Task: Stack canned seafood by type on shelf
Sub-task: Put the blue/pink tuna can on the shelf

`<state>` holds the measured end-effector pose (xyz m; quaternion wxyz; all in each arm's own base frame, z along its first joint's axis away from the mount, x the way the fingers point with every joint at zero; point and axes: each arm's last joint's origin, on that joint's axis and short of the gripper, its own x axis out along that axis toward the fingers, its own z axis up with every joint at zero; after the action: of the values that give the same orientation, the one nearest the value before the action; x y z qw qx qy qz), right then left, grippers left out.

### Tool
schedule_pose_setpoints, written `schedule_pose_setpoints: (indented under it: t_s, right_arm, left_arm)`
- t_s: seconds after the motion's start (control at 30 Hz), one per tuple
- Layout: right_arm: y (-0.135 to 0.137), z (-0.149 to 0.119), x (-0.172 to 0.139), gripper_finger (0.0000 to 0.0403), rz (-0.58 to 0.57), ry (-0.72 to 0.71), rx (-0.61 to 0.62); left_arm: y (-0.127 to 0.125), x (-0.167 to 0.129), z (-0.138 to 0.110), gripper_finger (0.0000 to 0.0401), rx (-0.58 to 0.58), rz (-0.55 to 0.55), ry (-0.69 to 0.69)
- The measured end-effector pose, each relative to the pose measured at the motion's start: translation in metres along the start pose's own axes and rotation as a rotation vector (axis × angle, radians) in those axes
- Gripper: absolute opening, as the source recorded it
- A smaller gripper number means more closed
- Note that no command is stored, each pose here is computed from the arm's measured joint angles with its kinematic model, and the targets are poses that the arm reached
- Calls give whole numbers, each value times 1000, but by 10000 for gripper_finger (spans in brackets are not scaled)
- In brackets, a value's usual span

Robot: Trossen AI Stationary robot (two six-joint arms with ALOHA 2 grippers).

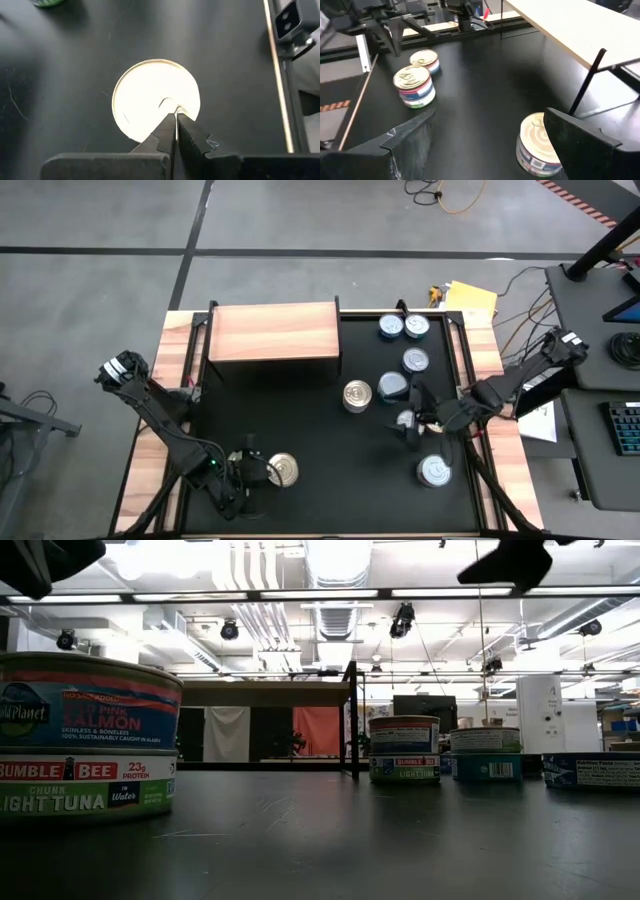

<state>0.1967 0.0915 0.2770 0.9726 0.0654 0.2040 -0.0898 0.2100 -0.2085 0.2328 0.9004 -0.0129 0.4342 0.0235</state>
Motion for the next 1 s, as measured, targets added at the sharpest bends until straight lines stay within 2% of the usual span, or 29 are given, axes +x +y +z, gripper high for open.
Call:
schedule_pose_setpoints:
  t_s: [0.27,0.57,0.7,0.83,1.0]
  right_arm:
    - [39,12,19,354,-25,17,-34]
    - [64,20,42,354,-56,63,-46]
    - [69,23,47,354,-79,104,-46]
    - [74,24,52,354,-99,137,-51]
    - [78,21,58,354,-109,156,-66]
  left_arm:
    - [-1,0,-5,0,38,6,14]
    - [1,-1,-7,0,53,43,5]
    - [1,-1,-9,0,7,37,27]
    - [-1,-5,-19,0,-64,10,129]
    - [-4,-13,-34,0,-137,49,185]
